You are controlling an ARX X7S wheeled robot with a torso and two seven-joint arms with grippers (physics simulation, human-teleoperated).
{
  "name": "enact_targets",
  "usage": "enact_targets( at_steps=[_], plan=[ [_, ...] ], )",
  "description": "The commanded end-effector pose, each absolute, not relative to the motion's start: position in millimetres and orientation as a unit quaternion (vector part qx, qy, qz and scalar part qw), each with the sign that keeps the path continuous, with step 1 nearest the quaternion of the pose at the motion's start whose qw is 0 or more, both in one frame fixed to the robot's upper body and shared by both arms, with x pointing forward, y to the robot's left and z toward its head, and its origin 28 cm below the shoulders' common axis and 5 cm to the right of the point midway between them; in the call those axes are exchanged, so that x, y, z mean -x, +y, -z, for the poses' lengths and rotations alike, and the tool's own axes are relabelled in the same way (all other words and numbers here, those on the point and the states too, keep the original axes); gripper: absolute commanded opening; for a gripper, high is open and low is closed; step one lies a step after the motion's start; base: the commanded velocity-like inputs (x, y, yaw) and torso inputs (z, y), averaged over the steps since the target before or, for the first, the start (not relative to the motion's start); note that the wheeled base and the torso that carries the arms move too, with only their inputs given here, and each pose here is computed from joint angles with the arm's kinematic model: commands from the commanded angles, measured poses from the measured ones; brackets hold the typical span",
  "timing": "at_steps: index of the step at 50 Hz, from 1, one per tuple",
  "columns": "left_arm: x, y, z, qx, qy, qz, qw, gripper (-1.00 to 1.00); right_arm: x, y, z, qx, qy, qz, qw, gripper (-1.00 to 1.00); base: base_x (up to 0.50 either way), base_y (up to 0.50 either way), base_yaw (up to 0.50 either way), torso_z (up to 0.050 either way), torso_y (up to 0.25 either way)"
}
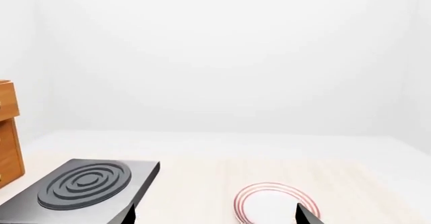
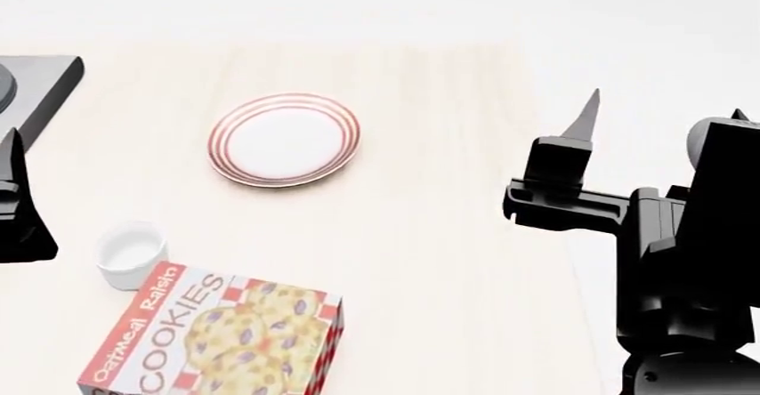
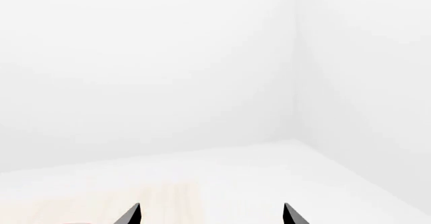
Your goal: Pick the akita bowl next to the ramekin and place it on the plate.
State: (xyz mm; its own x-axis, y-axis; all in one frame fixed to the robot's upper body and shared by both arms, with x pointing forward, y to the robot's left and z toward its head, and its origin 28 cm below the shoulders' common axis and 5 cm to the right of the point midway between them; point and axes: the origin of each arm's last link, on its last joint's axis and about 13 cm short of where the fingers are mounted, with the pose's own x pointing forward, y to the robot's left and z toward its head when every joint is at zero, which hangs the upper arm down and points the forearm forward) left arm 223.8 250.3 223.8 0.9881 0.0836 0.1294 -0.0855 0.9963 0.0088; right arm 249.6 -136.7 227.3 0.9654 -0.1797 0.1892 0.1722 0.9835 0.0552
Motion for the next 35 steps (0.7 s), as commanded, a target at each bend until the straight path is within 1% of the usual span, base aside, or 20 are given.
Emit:
enact_targets(
  at_steps=[1,35],
  plan=[
    [-219.0,249.7,-225.5,0.004,-0.074,-0.038,0.997,1.00,-250.6,-137.8,-227.8,-0.029,-0.100,0.091,0.990,1.00,0.25,0.00,0.00,0.000,0.000],
    [-219.4,249.8,-225.1,0.004,-0.074,-0.037,0.997,1.00,-250.2,-137.7,-228.2,-0.030,-0.100,0.090,0.990,1.00,0.26,0.00,0.00,0.000,0.000]
  ],
)
